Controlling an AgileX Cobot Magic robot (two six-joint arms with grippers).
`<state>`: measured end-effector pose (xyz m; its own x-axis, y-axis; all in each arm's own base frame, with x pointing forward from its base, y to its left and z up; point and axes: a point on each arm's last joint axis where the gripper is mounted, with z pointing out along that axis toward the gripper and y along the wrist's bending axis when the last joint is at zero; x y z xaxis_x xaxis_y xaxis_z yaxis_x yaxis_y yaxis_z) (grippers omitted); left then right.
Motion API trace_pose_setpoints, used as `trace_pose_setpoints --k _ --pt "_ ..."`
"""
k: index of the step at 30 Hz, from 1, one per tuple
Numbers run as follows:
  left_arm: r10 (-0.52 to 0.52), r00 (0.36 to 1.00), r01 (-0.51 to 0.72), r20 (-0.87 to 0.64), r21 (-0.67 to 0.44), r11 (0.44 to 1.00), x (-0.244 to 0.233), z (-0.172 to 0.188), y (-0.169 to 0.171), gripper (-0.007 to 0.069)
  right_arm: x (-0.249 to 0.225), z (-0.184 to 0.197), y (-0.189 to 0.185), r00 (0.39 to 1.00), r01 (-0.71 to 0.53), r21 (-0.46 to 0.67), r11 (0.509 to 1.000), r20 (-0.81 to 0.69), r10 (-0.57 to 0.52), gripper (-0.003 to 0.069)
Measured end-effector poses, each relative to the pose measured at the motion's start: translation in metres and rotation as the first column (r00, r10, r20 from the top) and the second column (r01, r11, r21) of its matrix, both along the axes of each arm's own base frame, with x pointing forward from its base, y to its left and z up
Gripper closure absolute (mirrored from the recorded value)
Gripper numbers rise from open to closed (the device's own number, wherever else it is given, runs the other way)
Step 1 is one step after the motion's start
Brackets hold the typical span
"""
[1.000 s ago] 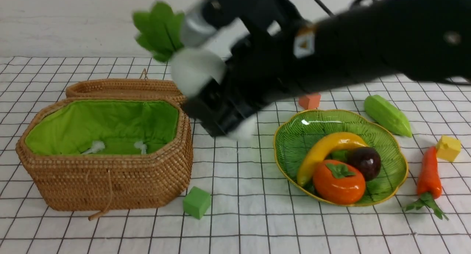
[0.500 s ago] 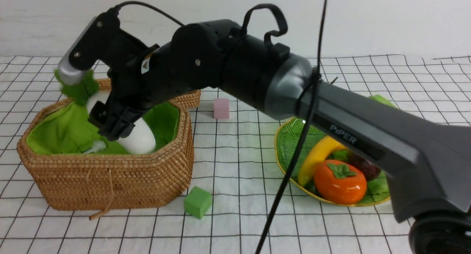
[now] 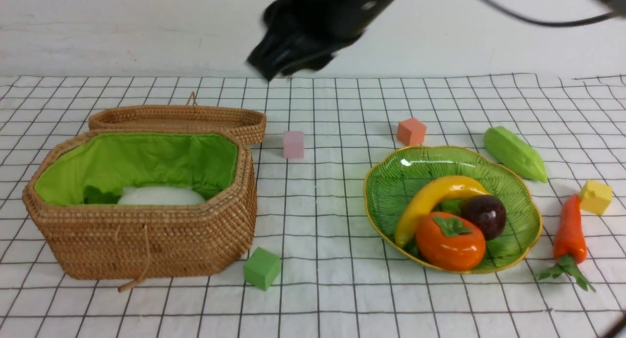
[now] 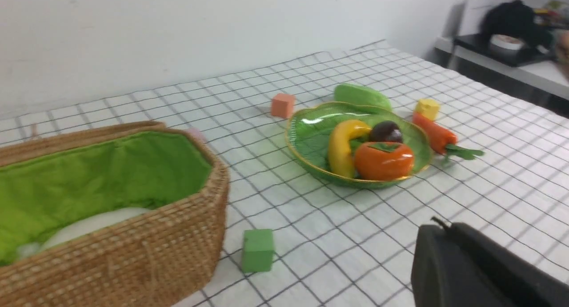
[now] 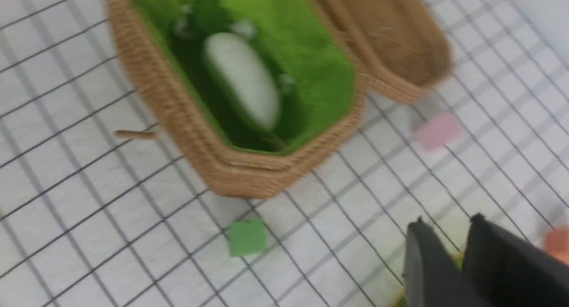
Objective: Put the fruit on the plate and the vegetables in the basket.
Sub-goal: Use the right arm to grab a carrot and put it into the left basket
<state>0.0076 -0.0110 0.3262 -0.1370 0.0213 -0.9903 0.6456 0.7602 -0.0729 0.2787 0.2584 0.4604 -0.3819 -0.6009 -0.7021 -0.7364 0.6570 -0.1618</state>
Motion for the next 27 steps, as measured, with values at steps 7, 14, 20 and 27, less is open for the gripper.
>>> trace_pose_setpoints --k 7,14,20,27 --pt "-0.130 0.991 0.129 -0.011 -0.049 0.990 -0.008 0.002 -0.009 0.0638 -0.005 -0.023 -0.124 0.805 0.571 0.027 0.820 -0.215 -0.553 0.0656" --pt "-0.133 0.991 0.133 0.013 -0.082 0.988 -0.008 0.006 -0.009 0.0638 0.008 -0.117 -0.231 0.407 0.862 -0.139 0.487 -0.382 -0.830 0.0487" --pt "-0.119 0.992 0.124 0.050 -0.113 0.986 -0.008 0.010 -0.009 0.0638 0.041 -0.178 -0.285 0.267 0.913 -0.122 0.389 -0.542 -0.797 0.0203" --pt "-0.119 0.992 0.124 0.052 -0.116 0.985 -0.008 0.010 -0.009 0.0638 0.075 -0.233 -0.296 0.244 0.912 -0.131 0.389 -0.588 -0.771 0.0115"
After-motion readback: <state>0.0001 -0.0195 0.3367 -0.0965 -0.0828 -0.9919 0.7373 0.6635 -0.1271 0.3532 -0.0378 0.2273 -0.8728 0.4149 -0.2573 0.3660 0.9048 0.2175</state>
